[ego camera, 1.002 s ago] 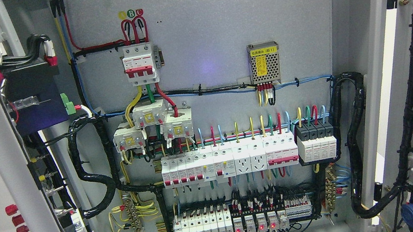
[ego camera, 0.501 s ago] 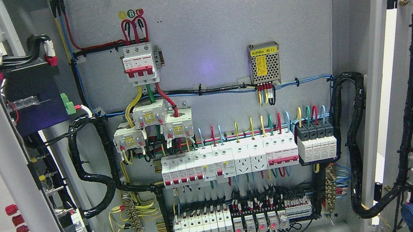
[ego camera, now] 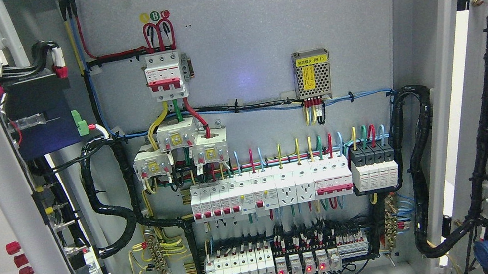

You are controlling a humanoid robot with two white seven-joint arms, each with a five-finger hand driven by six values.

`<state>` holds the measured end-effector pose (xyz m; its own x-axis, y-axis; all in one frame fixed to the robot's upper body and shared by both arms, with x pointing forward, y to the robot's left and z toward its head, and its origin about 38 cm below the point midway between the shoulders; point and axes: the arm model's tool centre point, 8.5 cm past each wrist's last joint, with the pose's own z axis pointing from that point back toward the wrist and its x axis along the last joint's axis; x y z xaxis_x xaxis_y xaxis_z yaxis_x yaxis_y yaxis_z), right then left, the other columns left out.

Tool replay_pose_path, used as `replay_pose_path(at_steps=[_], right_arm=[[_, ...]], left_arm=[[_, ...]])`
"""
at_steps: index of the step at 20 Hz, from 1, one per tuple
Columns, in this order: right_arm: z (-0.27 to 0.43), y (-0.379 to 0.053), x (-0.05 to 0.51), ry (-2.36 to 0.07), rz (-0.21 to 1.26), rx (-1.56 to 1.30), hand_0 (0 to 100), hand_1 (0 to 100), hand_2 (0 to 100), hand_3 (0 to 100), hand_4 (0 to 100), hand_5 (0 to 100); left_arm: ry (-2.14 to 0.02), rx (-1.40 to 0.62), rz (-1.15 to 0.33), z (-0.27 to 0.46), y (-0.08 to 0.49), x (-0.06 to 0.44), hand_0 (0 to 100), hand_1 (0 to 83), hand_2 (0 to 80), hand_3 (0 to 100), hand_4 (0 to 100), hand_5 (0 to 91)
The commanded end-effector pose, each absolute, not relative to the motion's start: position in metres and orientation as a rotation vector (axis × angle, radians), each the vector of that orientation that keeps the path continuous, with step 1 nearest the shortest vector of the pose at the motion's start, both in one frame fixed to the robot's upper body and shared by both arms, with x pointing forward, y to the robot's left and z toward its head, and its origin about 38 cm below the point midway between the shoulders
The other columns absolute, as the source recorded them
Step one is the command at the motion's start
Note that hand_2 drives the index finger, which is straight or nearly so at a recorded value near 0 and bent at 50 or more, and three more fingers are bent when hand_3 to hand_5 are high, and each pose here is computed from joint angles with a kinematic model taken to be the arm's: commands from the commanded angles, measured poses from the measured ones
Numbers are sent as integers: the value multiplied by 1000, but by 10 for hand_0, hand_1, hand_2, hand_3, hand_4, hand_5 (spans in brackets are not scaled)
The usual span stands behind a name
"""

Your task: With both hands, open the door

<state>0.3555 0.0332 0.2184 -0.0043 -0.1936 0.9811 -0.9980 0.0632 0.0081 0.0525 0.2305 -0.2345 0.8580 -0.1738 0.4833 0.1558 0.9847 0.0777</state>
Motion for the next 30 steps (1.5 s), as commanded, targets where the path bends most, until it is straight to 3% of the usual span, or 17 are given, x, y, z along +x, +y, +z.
replay_pose_path(at_steps=[1,10,19,30], right_arm=[[220,55,351,-1353,1075,1342,191,0,0,0,0,0],[223,70,347,-1329,1128,1352,191,0,0,0,0,0],[228,87,350,-1318,1127,1370,191,0,0,0,0,0],[220,107,336,-1256,1187,1384,191,0,0,0,0,0]], left_arm=[[-704,-36,-244,-211,214,73,0,0,0,0,0,0],[-923,-123,-259,-173,198,84,0,0,0,0,0,0],[-1009,-239,-304,-129,173,73,0,0,0,0,0,0],[-1159,-298,-304,-74,153,119,0,0,0,0,0,0]])
